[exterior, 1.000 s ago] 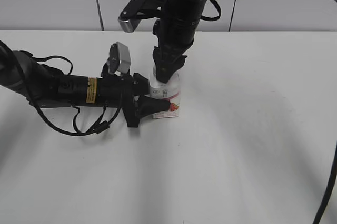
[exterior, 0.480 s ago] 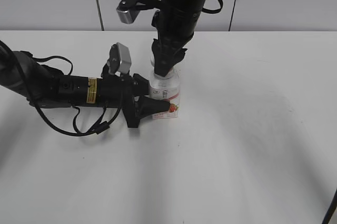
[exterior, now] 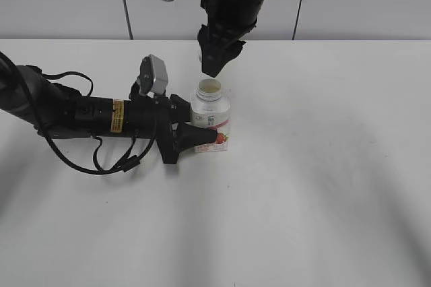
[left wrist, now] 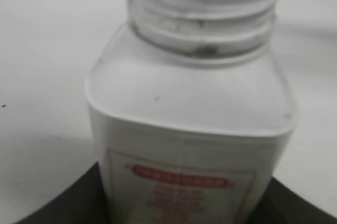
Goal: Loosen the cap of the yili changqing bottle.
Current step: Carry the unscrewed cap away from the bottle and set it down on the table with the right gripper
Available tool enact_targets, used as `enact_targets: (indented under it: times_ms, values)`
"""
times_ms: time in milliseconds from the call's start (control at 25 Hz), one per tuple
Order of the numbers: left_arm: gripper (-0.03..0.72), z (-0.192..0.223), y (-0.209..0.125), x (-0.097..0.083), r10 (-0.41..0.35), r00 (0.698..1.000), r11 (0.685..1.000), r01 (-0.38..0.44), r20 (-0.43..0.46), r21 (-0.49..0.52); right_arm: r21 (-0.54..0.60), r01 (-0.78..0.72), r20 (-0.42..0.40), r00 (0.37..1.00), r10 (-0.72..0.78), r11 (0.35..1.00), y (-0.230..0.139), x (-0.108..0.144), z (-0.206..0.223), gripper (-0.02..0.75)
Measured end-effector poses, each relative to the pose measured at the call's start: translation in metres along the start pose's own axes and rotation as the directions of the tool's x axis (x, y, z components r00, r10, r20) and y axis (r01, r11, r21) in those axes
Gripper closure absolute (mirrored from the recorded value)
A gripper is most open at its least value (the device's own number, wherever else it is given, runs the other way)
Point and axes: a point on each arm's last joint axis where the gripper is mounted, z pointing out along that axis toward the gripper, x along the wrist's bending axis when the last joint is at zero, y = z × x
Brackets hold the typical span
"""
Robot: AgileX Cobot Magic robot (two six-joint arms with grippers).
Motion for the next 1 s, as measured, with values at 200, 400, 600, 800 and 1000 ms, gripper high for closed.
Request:
enact_targets:
  times_ms: [200, 400, 600, 800, 1000]
  values:
    - [0.312, 0.0, 0.0, 0.0, 0.0, 1.0, 1.0, 0.0, 0.0, 0.0, 0.012, -0.284, 0.086, 0.956, 0.282, 0.959, -0.004, -0.004, -0.013, 0.35]
    - [0.312, 0.0, 0.0, 0.0, 0.0, 1.0, 1.0, 0.0, 0.0, 0.001, 0.006, -0.461, 0.106, 0.883, 0.458, 0.887, -0.012, -0.013, -0.013, 0.351]
    - [0.312, 0.0, 0.0, 0.0, 0.0, 1.0, 1.0, 0.0, -0.001, 0.002, 0.021, -0.584, 0.088, 0.809, 0.581, 0.811, -0.037, -0.032, -0.009, 0.351]
    - [0.312, 0.0, 0.0, 0.0, 0.0, 1.0, 1.0, 0.0, -0.001, 0.002, 0.039, -0.707, 0.037, 0.708, 0.706, 0.707, -0.076, -0.058, -0.006, 0.351]
    - [0.312, 0.0, 0.0, 0.0, 0.0, 1.0, 1.0, 0.0, -0.001, 0.002, 0.09, -0.782, 0.047, 0.622, 0.782, 0.617, -0.116, -0.064, 0.005, 0.351]
